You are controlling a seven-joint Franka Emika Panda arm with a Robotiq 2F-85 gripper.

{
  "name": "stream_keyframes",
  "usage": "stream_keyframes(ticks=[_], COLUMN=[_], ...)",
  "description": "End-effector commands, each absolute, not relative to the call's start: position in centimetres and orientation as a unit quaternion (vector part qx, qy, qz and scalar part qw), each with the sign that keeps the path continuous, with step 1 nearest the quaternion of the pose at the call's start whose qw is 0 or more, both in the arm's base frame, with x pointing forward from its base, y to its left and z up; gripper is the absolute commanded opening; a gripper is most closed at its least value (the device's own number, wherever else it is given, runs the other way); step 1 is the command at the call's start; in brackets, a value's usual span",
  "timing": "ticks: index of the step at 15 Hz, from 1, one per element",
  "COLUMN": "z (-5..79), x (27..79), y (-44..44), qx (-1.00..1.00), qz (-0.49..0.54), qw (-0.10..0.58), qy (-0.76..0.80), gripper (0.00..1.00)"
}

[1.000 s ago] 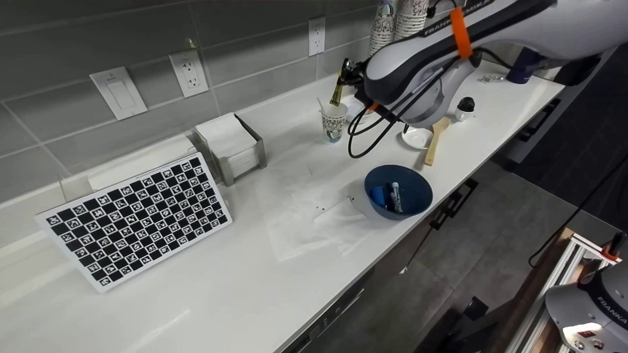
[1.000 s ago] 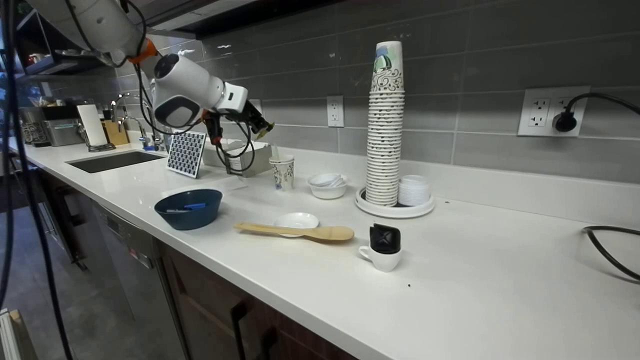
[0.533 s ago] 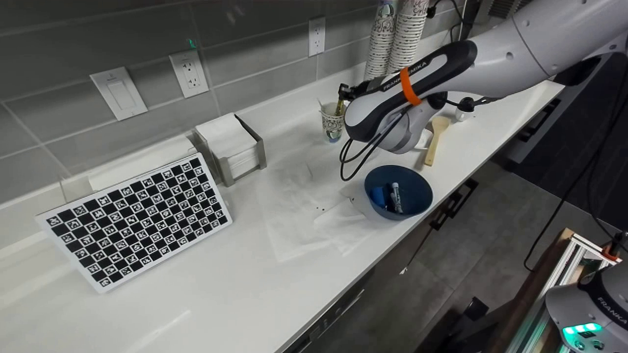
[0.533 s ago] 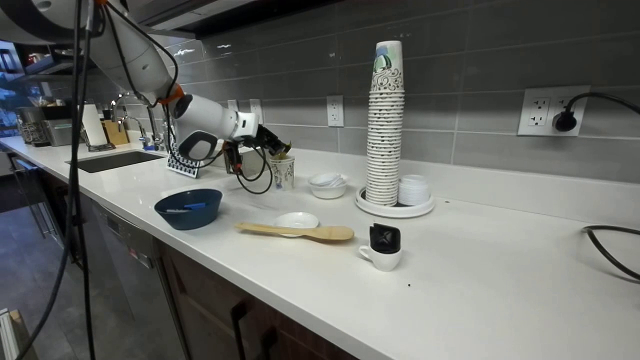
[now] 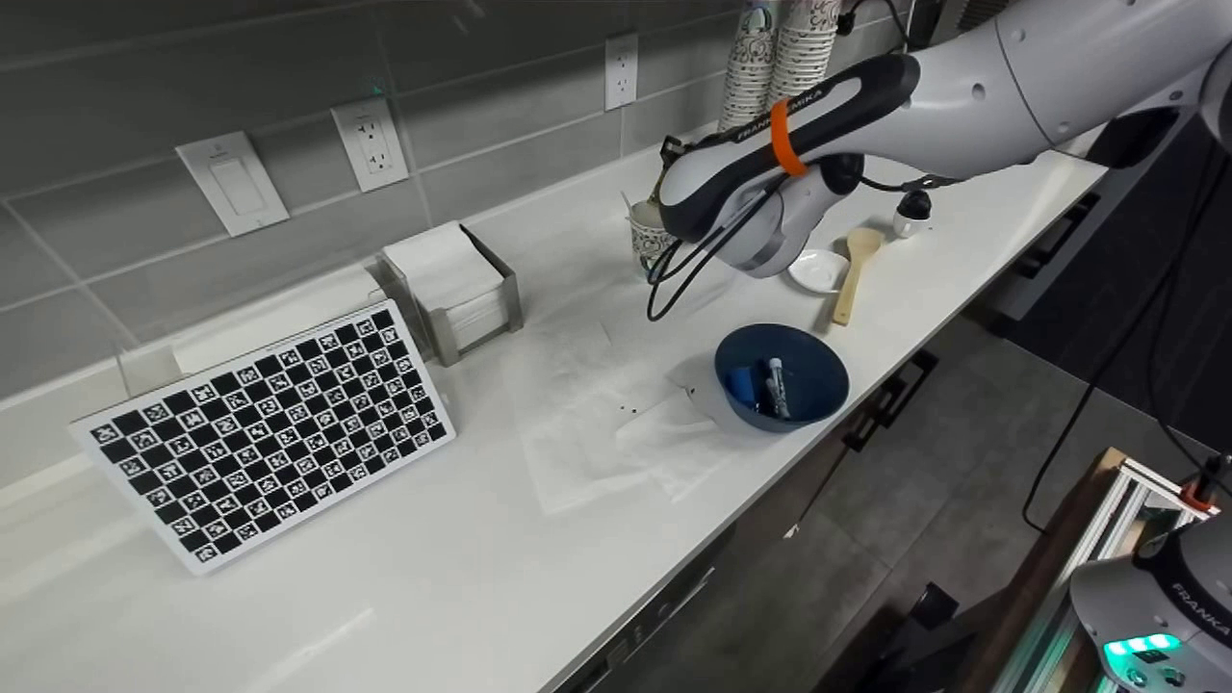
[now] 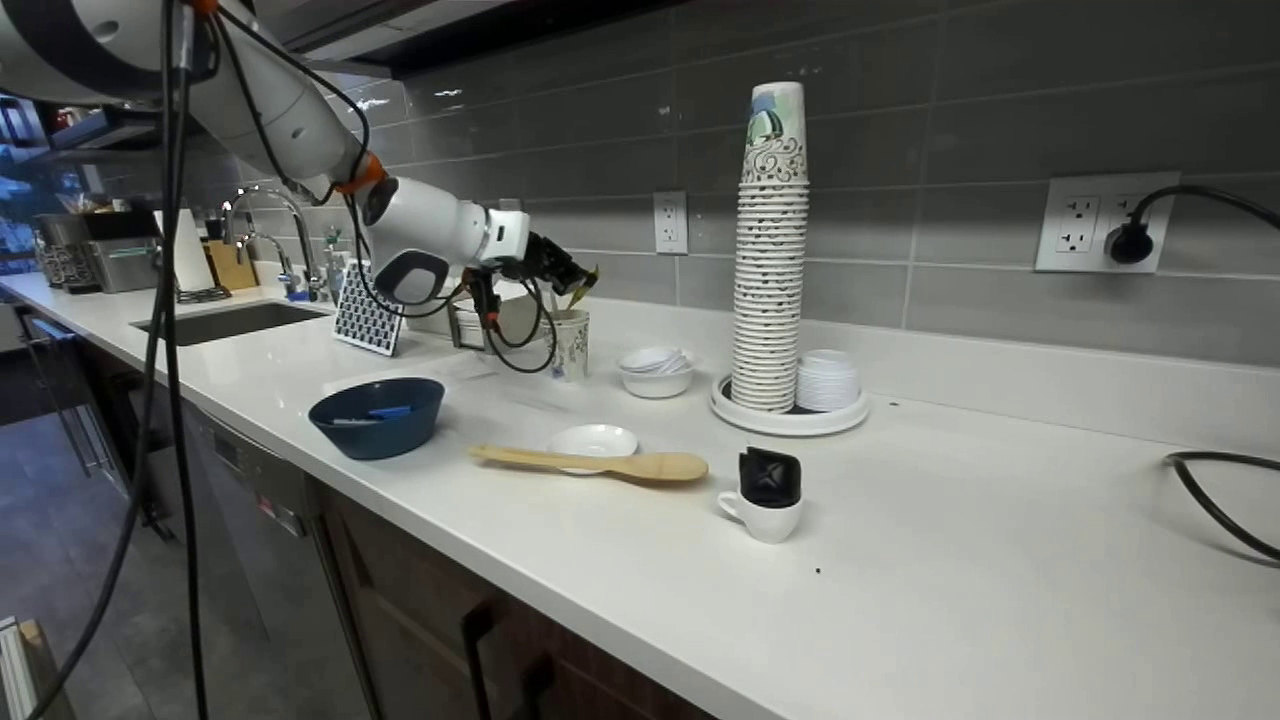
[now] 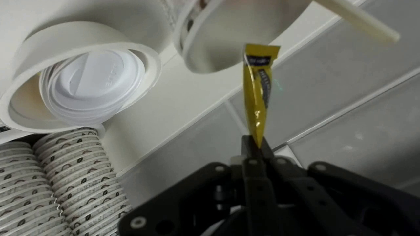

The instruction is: Pick up the brown sachets, then place them in the cup

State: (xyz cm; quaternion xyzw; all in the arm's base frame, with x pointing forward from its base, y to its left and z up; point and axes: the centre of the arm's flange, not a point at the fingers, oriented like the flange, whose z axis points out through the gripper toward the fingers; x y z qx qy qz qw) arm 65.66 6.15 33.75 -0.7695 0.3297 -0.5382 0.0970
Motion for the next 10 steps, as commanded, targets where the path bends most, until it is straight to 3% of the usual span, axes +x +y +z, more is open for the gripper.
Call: stream_keyframes(ticks=[1,9,10], z=[35.1,36.9,36.9], x=[67.2,68.6,68.6], y=[6.3,3.1,3.0], qx=[-0.805,-0.866,-0.871], qz=[-0.499,-0.412,-0.403], qw=[0.089,0.095,0.098], qy=[0.309,0.267,0.263], gripper=[0.0,0.0,0.04])
